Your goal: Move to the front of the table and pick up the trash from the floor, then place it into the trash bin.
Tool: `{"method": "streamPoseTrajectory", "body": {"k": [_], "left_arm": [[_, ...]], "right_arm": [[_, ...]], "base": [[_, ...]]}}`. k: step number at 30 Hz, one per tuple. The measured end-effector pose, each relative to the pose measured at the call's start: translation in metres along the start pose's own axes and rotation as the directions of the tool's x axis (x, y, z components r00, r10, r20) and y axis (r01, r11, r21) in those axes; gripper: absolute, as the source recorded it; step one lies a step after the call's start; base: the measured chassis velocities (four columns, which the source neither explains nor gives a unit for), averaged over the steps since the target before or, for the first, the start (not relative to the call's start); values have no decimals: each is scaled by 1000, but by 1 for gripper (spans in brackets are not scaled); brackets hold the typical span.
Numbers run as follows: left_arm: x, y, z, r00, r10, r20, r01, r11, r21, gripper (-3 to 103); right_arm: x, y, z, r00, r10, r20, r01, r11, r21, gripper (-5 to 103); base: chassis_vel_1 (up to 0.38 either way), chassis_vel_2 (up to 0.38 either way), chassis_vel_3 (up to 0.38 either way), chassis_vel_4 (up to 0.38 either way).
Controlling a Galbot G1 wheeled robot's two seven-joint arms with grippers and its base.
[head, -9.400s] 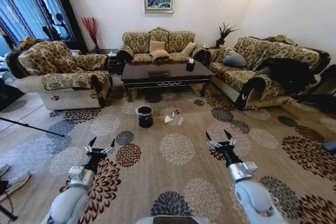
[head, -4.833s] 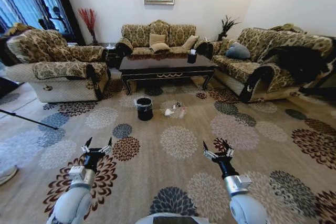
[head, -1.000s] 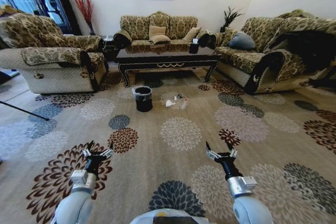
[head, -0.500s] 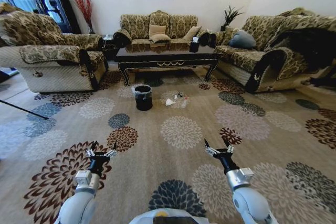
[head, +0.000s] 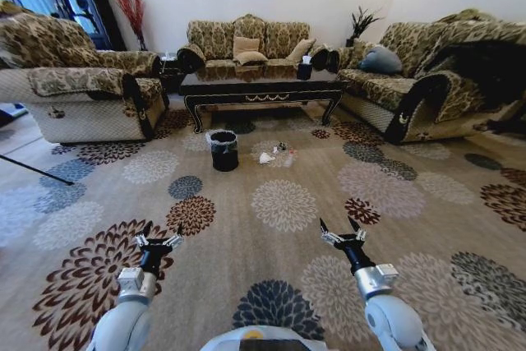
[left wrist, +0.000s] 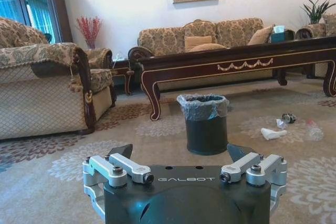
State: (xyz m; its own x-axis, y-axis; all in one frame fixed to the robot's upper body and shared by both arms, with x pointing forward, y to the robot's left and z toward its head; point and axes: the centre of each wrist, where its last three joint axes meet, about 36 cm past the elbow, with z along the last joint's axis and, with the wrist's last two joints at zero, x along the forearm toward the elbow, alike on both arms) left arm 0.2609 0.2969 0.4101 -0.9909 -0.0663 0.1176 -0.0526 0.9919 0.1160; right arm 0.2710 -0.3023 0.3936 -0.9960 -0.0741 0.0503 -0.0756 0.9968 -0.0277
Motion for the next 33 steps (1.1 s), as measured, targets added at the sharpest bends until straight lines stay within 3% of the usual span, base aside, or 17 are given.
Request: {"method": "streamPoseTrajectory", "body": {"k": [7,27,33], "left_arm": [[2,2,2,1000,-8,-4,8,1000,3,100],[3,1,6,1000,-18,-12,18,1000,2,100],[3,1,8,999,-26,26,25,1000,17,100]], "right_arm": [[11,-2,4,1000,6,0,-6,999,46,100],[12,6,11,1000,-4,-1,4,999,48,100],[11,7,13,1000,-7,-3,7,999,47,100]], "base": [[0,0,0,0],[0,0,0,0],[0,0,0,0]]}}
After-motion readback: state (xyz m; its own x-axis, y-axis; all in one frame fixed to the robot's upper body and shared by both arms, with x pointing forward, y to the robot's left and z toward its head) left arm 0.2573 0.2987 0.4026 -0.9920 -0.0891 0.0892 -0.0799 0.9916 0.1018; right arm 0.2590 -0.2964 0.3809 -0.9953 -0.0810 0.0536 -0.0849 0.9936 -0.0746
